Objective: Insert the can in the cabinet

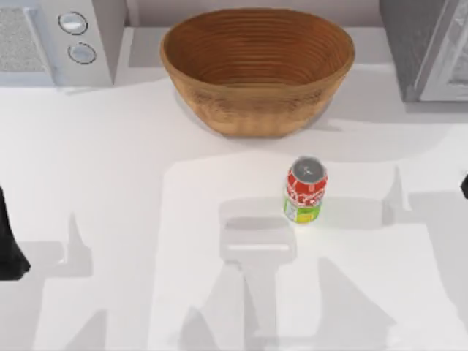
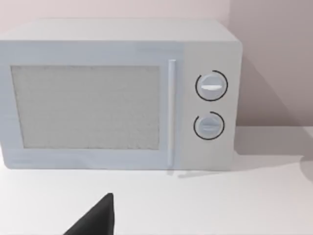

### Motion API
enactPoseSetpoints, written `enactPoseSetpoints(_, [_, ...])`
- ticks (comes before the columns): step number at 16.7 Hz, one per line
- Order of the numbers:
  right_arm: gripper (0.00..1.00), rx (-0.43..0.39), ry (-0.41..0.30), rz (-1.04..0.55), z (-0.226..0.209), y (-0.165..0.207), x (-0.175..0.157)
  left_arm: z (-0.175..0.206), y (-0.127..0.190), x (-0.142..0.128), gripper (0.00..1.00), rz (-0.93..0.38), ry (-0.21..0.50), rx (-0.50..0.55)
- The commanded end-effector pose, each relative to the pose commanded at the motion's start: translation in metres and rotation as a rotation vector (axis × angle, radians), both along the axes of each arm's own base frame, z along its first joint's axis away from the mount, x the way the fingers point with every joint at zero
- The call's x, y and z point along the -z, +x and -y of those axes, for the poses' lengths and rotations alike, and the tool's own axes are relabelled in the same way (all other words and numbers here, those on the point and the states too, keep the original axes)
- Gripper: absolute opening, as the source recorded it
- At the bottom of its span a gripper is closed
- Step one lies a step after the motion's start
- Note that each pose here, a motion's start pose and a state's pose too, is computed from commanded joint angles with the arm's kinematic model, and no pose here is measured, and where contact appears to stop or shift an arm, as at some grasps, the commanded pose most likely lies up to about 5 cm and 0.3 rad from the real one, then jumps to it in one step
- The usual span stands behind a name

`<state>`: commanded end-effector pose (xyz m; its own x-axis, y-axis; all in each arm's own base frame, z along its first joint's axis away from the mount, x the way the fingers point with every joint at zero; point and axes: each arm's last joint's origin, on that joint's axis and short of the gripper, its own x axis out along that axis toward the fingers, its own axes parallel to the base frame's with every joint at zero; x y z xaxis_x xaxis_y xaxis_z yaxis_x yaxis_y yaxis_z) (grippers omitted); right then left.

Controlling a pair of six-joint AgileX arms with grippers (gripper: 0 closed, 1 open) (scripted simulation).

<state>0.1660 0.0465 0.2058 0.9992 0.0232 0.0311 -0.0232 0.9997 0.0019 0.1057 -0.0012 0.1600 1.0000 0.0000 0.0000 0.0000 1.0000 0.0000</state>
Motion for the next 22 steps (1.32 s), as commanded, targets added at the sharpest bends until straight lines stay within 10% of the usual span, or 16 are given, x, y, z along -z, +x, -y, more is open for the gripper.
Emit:
enactPoseSetpoints(9, [1.00, 0.007, 0.000, -0.012, -0.121, 0.061, 0.060, 0.000, 0.000, 0.000, 1.00, 0.000, 0.000, 0.000])
enactPoseSetpoints(22, [1.00, 0.033, -0.004, -0.025, -0.197, 0.021, 0.195, 0.000, 0.000, 0.000, 1.00, 0.000, 0.000, 0.000])
